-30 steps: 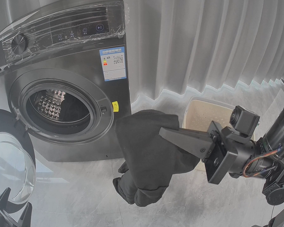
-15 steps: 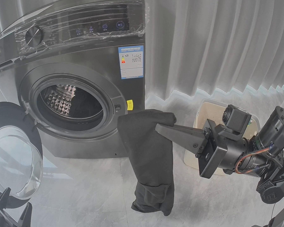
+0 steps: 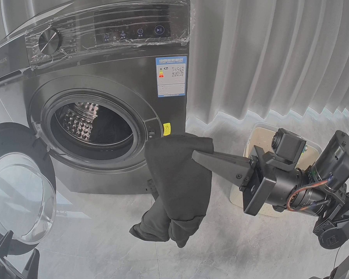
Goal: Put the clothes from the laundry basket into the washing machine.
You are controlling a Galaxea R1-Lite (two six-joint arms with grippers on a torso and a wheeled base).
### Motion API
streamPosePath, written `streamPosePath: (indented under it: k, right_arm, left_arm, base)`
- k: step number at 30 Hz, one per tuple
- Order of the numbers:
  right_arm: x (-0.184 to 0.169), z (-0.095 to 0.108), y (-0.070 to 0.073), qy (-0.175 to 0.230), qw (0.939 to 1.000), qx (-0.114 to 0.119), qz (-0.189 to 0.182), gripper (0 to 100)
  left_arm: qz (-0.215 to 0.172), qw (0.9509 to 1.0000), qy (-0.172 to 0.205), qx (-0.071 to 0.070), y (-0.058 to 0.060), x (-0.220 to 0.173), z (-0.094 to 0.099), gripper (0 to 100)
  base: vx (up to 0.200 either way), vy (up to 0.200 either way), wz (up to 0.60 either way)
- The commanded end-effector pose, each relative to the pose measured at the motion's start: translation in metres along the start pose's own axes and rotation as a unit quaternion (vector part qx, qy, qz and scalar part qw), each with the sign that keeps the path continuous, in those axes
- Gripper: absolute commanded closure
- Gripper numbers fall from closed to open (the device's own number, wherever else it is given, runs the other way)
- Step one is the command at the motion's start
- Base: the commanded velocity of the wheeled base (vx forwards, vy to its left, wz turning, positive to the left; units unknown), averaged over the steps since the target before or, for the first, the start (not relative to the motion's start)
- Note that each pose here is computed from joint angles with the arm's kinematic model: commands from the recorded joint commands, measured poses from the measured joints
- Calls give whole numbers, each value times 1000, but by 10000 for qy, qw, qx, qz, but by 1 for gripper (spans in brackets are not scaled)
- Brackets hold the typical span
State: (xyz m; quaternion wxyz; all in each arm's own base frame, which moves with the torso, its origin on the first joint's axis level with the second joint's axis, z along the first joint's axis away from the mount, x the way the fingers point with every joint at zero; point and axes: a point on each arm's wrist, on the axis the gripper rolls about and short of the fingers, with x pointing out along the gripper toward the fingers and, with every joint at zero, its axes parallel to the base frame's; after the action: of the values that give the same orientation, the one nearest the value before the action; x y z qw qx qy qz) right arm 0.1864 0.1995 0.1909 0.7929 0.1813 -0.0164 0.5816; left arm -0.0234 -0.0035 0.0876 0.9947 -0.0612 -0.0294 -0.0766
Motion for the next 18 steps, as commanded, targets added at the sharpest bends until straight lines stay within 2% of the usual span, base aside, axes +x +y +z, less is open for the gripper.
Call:
streamPosePath:
  k: [1, 12, 15, 17, 18]
  right_arm:
    - [-1, -1, 0, 1, 10000, -10, -2, 100]
    - [-3, -1, -3, 16, 10000, -37, -72, 100]
    - [-5, 0, -10, 36, 9995, -247, -215, 100]
    - [-8, -1, -17, 74, 9974, -607, -374, 100]
    - [-8, -1, -17, 64, 9969, -660, -434, 100]
  left_arm:
    - [4, 10000, 6, -4, 1, 0, -5, 0]
    - [-4, 10000, 7, -4, 1, 0, -5, 0]
    - [26, 10000, 3, -42, 1, 0, -5, 0]
    - [41, 9999, -7, -102, 1, 0, -5, 0]
    - [49, 9999, -1, -88, 1, 0, -5, 0]
  base:
    - [0, 0, 0]
    - [0, 0, 0]
    - [0, 0, 0]
    - [0, 0, 0]
    - [0, 0, 0]
